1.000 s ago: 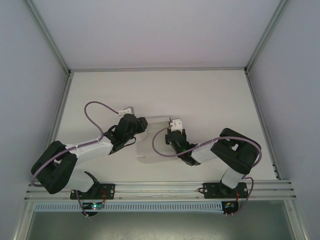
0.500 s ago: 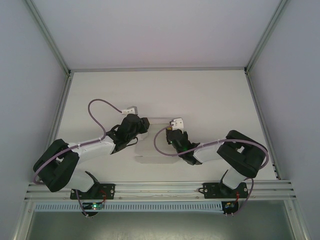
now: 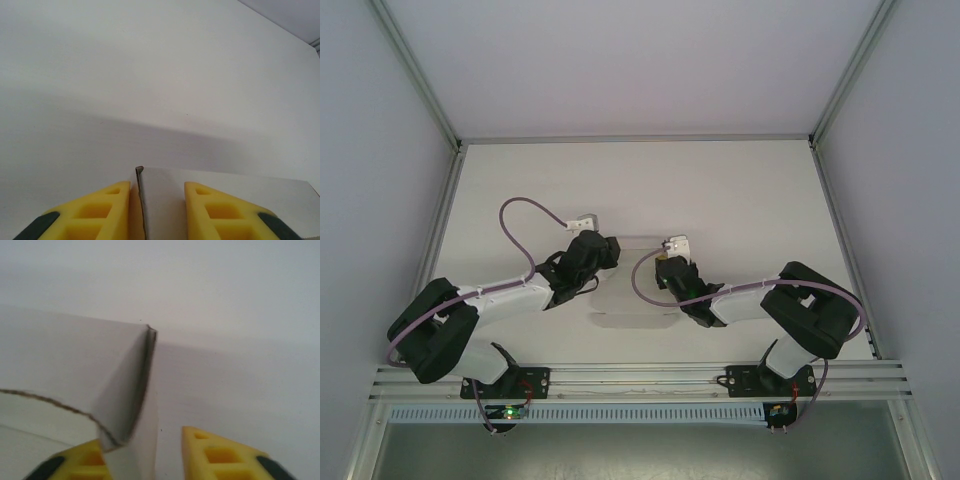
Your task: Assemble paper box
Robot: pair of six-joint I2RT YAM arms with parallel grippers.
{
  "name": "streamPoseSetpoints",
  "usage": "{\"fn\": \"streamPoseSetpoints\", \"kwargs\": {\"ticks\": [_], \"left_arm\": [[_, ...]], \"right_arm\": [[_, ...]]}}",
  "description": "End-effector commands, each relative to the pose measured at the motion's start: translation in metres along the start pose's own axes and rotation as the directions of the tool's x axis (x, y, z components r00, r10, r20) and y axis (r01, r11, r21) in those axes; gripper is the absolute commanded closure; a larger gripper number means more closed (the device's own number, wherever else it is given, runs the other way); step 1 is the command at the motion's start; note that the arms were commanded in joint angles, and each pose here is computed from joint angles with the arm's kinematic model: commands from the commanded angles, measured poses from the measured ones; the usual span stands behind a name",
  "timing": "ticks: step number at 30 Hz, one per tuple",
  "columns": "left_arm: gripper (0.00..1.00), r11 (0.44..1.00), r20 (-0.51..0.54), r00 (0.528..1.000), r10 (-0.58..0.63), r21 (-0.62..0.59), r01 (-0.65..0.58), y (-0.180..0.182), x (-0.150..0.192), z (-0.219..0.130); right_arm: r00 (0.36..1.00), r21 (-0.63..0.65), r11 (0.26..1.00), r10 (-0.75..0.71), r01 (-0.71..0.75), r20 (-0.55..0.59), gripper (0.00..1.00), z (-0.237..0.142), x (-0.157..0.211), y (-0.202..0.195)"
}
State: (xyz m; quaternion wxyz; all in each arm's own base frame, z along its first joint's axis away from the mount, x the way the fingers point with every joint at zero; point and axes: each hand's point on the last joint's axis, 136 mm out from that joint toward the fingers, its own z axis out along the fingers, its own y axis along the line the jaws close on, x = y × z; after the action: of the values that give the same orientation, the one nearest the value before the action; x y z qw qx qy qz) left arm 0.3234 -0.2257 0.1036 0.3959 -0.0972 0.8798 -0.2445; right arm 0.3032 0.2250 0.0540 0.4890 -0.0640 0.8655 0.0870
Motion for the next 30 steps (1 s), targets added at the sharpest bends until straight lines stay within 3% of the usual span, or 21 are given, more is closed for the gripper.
{"fn": "streamPoseSetpoints", "kwargs": {"ticks": [1, 7, 10, 13, 16, 19, 22, 24, 30], "left_arm": [[0.71, 0.970, -0.234, 0.966, 0.113, -0.185, -0.158, 0.062, 0.068, -0.003], [0.71, 0.970, -0.239, 0.961, 0.136, -0.164, -0.178, 0.057, 0.071, -0.004], [0.71, 0.972, -0.235, 0.962, 0.138, -0.152, -0.177, 0.053, 0.069, -0.006], [0.68, 0.975, -0.228, 0.963, 0.142, -0.139, -0.176, 0.048, 0.065, -0.008], [0.67, 0.977, -0.219, 0.965, 0.145, -0.123, -0.175, 0.041, 0.059, -0.010], [0.58, 0.983, -0.198, 0.970, 0.143, -0.083, -0.162, 0.027, 0.050, -0.014], [0.55, 0.986, -0.161, 0.975, 0.153, -0.046, -0.163, 0.010, 0.032, -0.023], [0.44, 0.987, -0.133, 0.979, 0.157, -0.023, -0.162, 0.002, 0.021, -0.032], [0.34, 0.988, -0.061, 0.986, 0.155, 0.019, -0.155, 0.001, 0.007, -0.063]], "right_arm": [[0.999, 0.078, 0.997, -0.005, 0.008, -0.035, 0.81, 0.002, 0.015, -0.018], [0.997, 0.159, 0.986, -0.044, 0.054, -0.060, 0.92, 0.016, 0.025, -0.023], [0.997, 0.267, 0.961, -0.068, 0.078, -0.044, 1.00, 0.017, 0.027, -0.035], [0.997, 0.379, 0.922, -0.071, 0.079, -0.034, 1.00, 0.011, 0.025, -0.049], [0.998, 0.375, 0.925, -0.058, 0.064, -0.027, 1.00, 0.008, 0.024, -0.050], [0.997, 0.320, 0.945, -0.053, 0.066, -0.047, 1.00, 0.009, 0.025, -0.041], [0.998, 0.273, 0.961, -0.034, 0.049, -0.059, 1.00, 0.009, 0.025, -0.032], [0.998, 0.260, 0.965, -0.028, 0.043, -0.062, 1.00, 0.009, 0.026, -0.029], [0.997, 0.253, 0.966, -0.028, 0.046, -0.074, 1.00, 0.008, 0.028, -0.026]]}}
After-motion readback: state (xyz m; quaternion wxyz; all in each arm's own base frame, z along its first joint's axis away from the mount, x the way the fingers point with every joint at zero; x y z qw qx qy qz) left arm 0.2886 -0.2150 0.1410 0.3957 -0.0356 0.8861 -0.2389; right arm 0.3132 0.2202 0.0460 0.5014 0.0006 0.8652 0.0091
